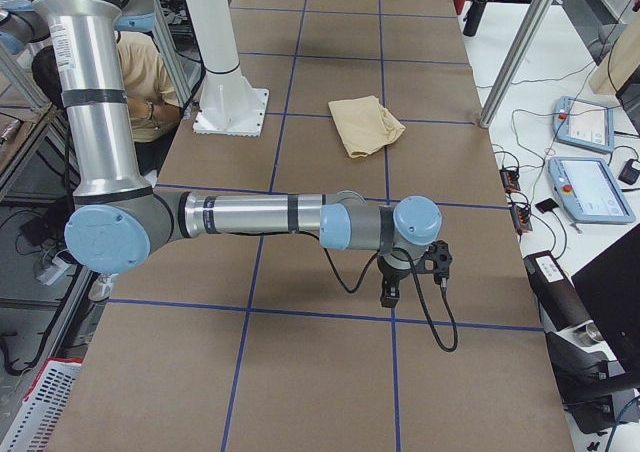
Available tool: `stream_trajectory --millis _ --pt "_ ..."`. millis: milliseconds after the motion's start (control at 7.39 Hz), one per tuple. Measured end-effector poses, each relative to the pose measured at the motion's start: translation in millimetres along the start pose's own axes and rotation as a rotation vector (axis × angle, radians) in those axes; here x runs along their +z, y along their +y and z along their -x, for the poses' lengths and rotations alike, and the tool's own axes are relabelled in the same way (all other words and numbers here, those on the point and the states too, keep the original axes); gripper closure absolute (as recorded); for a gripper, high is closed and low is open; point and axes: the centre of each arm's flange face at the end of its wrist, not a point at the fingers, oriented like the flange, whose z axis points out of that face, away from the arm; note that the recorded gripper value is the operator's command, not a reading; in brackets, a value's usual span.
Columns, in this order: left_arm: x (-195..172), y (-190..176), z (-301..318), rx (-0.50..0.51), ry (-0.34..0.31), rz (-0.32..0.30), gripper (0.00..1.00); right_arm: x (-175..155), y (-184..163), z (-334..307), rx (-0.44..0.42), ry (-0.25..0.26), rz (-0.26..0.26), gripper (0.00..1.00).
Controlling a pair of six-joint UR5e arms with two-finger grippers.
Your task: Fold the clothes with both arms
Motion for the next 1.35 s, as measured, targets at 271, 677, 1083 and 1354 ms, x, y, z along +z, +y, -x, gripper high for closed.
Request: stream_trajectory --millis 271,677,1083,1354 --pt "5.9 8.4 2.7 -0.012 0.018 0.015 0.00 0.1 11.2 17.5 0.019 0.001 0.000 0.00" --pt "0.4 6.4 -10.8 0.030 0.109 -0.024 0.00 14.4 15.6 35.3 -0.011 0.006 0.024 0.00" --pt "-11.1 -2.5 -26.0 0.069 0.155 -0.055 0.00 18.0 21.8 38.4 -0.062 0.002 0.008 0.00" --pt "-23.7 -0.3 -36.2 0.088 0.163 -0.072 0.00 14.9 23.3 41.7 -0.107 -0.005 -0.030 0.00"
